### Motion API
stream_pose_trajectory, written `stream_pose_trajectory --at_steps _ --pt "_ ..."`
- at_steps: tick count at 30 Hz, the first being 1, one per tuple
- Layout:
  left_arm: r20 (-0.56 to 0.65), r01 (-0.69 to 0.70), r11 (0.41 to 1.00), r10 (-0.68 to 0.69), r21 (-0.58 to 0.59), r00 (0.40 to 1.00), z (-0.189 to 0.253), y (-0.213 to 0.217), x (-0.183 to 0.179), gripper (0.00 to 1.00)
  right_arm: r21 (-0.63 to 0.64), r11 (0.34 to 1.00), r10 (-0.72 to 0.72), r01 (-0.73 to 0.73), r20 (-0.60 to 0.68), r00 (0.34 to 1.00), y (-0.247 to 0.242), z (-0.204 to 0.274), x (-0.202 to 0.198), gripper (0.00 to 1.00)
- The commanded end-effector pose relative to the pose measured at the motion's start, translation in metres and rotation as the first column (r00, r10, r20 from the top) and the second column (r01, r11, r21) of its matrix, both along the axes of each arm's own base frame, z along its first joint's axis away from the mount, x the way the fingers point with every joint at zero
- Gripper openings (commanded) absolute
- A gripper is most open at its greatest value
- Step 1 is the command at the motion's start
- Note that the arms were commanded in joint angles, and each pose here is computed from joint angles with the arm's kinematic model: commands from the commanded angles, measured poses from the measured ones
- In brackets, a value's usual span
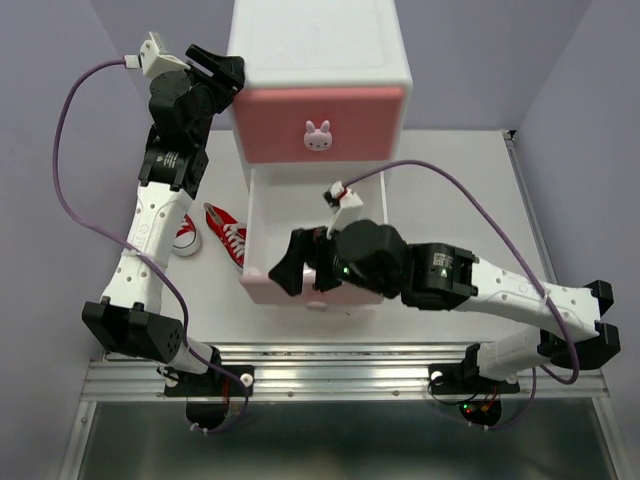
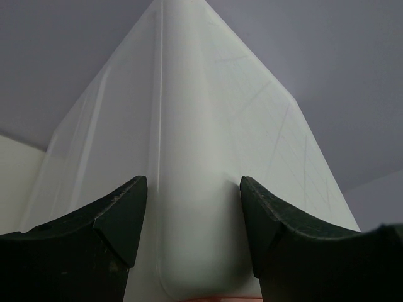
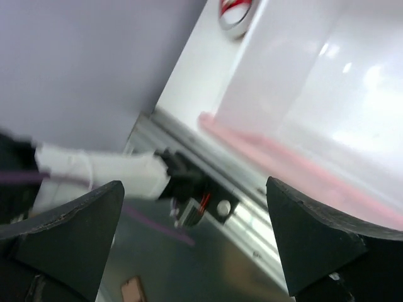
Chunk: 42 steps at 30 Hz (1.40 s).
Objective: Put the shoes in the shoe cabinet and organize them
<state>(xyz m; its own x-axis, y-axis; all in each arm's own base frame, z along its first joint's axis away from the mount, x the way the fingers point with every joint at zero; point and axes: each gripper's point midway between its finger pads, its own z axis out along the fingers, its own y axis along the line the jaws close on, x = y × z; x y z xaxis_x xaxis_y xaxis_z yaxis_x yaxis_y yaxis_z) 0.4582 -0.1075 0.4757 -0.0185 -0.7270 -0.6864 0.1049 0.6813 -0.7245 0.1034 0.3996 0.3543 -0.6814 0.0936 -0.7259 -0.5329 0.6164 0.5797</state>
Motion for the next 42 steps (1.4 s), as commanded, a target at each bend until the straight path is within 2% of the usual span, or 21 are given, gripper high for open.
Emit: stream_pose_trajectory --at_steps 1,3,5,10,15,16,17,20,21,29,34,37,38,40,42 --pt "-0.562 0.195 0.963 -0.059 0.186 0.825 -0.167 -0.018 -0.032 0.66 0.004 0.987 -0.158 0.158 0.018 0.987 -0.013 0.020 0.069 1.00" --pt "-0.546 0.173 0.965 -0.039 0.196 0.837 -0.154 -0.015 -0.030 0.68 -0.024 0.959 -0.283 0.284 0.034 0.959 -0.034 0.035 0.108 1.00" --pt "-0.525 0.159 0.969 -0.037 0.189 0.850 -0.141 -0.015 -0.028 0.68 -0.052 0.922 -0.383 0.383 0.012 0.924 -0.049 0.028 0.146 1.00" --pt "-0.497 0.135 0.976 -0.032 0.172 0.867 -0.123 -0.014 -0.023 0.70 0.010 0.818 -0.572 0.575 -0.089 0.815 -0.092 0.029 0.192 1.00" --pt "-0.476 0.134 0.980 -0.048 0.147 0.878 -0.106 -0.018 -0.018 0.73 0.021 0.763 -0.644 0.646 -0.060 0.763 -0.128 0.040 0.195 1.00" --pt "-0.473 0.133 0.981 -0.050 0.143 0.880 -0.104 -0.019 -0.017 0.76 0.019 0.767 -0.640 0.642 -0.059 0.766 -0.130 0.040 0.193 1.00" --pt "-0.457 0.133 0.981 -0.056 0.139 0.888 -0.095 -0.019 -0.017 0.84 0.007 0.762 -0.646 0.648 -0.057 0.761 -0.137 0.039 0.192 1.00" --pt "-0.428 0.117 0.984 -0.049 0.134 0.902 -0.077 -0.017 -0.016 0.98 -0.009 0.742 -0.669 0.670 -0.073 0.740 -0.148 0.037 0.190 1.00" --pt "-0.422 0.114 0.985 -0.048 0.132 0.906 -0.073 -0.017 -0.016 0.99 -0.010 0.742 -0.669 0.671 -0.074 0.739 -0.150 0.038 0.188 1.00" --pt "-0.370 0.048 0.992 0.000 0.121 0.929 -0.033 0.007 -0.028 0.99 -0.001 0.709 -0.704 0.705 -0.062 0.708 -0.174 0.047 0.179 1.00" --pt "-0.365 -0.038 0.994 0.072 0.099 0.928 -0.023 0.045 -0.051 0.99 -0.021 0.706 -0.708 0.708 -0.054 0.705 -0.180 0.046 0.176 1.00" --pt "-0.416 -0.095 0.989 0.134 0.113 0.900 -0.040 0.071 -0.073 0.99 -0.019 0.706 -0.709 0.708 -0.036 0.705 -0.182 0.050 0.176 1.00" --pt "-0.451 -0.106 0.987 0.150 0.121 0.880 -0.057 0.078 -0.076 0.99 -0.022 0.706 -0.708 0.708 -0.032 0.705 -0.183 0.050 0.176 1.00" --pt "-0.449 -0.144 0.982 0.184 0.122 0.874 -0.060 0.092 -0.093 0.99 -0.025 0.704 -0.710 0.710 -0.027 0.703 -0.184 0.050 0.176 1.00" --pt "-0.482 -0.139 0.985 0.173 0.106 0.859 -0.078 0.092 -0.099 0.99 -0.035 0.709 -0.706 0.705 -0.026 0.708 -0.184 0.047 0.176 1.00"
